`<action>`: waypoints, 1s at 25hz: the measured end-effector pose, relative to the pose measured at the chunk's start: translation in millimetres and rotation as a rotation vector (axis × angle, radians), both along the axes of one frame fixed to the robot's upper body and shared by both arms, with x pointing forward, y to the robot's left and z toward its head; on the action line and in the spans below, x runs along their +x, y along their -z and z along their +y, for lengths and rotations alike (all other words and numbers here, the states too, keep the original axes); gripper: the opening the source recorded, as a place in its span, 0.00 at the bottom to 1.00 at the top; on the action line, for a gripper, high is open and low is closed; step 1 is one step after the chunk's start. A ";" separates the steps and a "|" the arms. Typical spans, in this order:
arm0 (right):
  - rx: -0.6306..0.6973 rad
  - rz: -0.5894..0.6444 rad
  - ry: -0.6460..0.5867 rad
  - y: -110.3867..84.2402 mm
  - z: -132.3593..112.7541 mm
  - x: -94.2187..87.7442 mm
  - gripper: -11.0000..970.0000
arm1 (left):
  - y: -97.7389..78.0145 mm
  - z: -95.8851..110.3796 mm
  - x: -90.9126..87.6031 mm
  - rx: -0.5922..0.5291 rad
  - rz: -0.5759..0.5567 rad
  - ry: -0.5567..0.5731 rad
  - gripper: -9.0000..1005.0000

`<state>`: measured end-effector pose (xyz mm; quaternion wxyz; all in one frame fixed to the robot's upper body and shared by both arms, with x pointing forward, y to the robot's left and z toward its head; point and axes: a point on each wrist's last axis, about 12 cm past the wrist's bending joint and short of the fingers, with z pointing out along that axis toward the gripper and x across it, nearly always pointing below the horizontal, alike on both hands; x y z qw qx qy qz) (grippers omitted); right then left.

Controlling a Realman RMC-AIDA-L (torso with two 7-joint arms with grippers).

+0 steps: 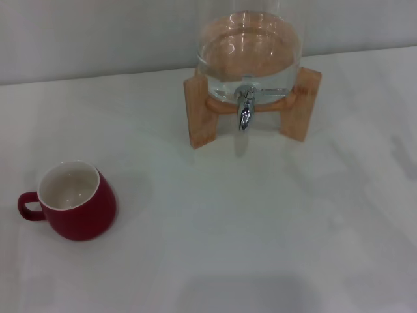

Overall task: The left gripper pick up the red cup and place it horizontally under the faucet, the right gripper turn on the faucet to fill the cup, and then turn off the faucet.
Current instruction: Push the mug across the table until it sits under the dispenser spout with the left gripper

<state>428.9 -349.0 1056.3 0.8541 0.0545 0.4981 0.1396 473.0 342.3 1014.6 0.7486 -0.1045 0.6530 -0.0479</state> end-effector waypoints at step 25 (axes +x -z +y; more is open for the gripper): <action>-0.031 0.088 -0.111 4.7 3.6 15.2 0.87 | 8.3 -11.7 -1.5 0.041 0.067 0.098 0.88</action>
